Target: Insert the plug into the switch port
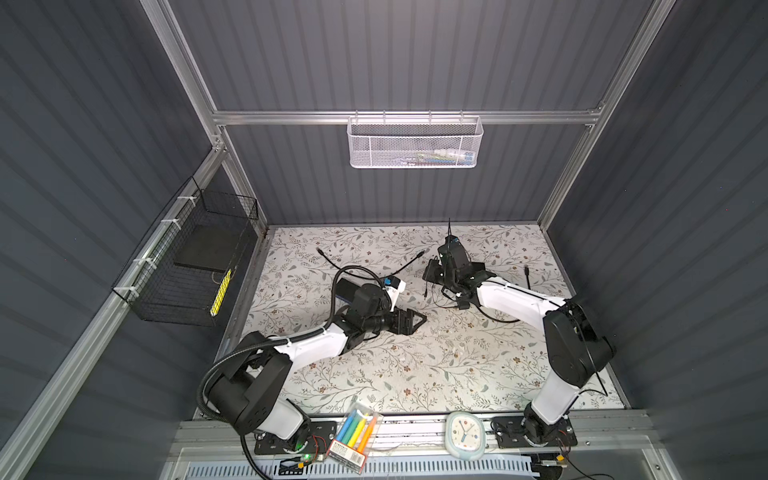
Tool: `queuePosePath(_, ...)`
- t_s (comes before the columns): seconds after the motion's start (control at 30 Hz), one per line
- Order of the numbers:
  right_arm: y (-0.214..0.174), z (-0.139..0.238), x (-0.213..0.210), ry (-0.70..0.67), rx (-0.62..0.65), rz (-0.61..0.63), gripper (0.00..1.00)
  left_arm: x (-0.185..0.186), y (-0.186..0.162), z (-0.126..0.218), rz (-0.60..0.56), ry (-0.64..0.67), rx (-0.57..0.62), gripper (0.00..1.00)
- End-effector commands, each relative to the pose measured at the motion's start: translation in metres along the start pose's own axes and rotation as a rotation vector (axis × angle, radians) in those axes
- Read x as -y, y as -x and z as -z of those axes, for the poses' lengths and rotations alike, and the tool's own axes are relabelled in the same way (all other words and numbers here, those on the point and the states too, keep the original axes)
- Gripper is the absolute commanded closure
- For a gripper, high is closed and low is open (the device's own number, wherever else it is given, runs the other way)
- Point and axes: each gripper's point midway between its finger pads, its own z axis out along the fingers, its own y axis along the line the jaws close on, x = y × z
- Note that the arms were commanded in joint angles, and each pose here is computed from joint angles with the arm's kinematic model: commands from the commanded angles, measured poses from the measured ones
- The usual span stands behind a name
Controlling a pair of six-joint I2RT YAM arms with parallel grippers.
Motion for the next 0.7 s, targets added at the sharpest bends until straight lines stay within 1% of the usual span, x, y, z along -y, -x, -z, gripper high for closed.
queuePosePath(0.0, -0.004, -0.009, -0.007, 0.048, 0.015, -0.105, 1.0, 0.002, 0.013, -0.004, 0.023, -0.028, 0.088, 0.12)
queuePosePath(0.07, -0.009, -0.011, -0.01, 0.06, -0.001, -0.115, 1.0, -0.003, 0.016, -0.004, 0.013, -0.004, 0.105, 0.14)
queuePosePath(0.13, -0.009, -0.008, -0.015, 0.077, -0.007, -0.12, 1.0, -0.005, 0.019, -0.004, -0.004, 0.016, 0.119, 0.17)
queuePosePath(0.17, -0.01, -0.007, -0.017, 0.081, -0.009, -0.12, 1.0, -0.011, 0.025, -0.003, -0.01, 0.052, 0.146, 0.19)
queuePosePath(0.3, -0.011, 0.002, -0.022, 0.099, -0.013, -0.129, 1.0, -0.02, 0.043, -0.003, -0.046, 0.126, 0.211, 0.31)
queuePosePath(0.37, -0.011, 0.007, -0.023, 0.107, -0.01, -0.138, 1.0, -0.023, 0.046, -0.01, -0.058, 0.129, 0.201, 0.36)
queuePosePath(0.47, -0.01, 0.014, -0.025, 0.115, -0.005, -0.142, 1.0, -0.023, 0.043, -0.024, -0.05, 0.096, 0.176, 0.44)
queuePosePath(0.6, -0.011, 0.021, -0.022, 0.118, 0.006, -0.159, 1.0, -0.025, 0.047, -0.029, -0.042, 0.082, 0.206, 0.56)
queuePosePath(0.67, -0.012, 0.022, -0.018, 0.123, 0.015, -0.182, 1.0, -0.023, 0.052, -0.031, -0.043, 0.076, 0.211, 0.59)
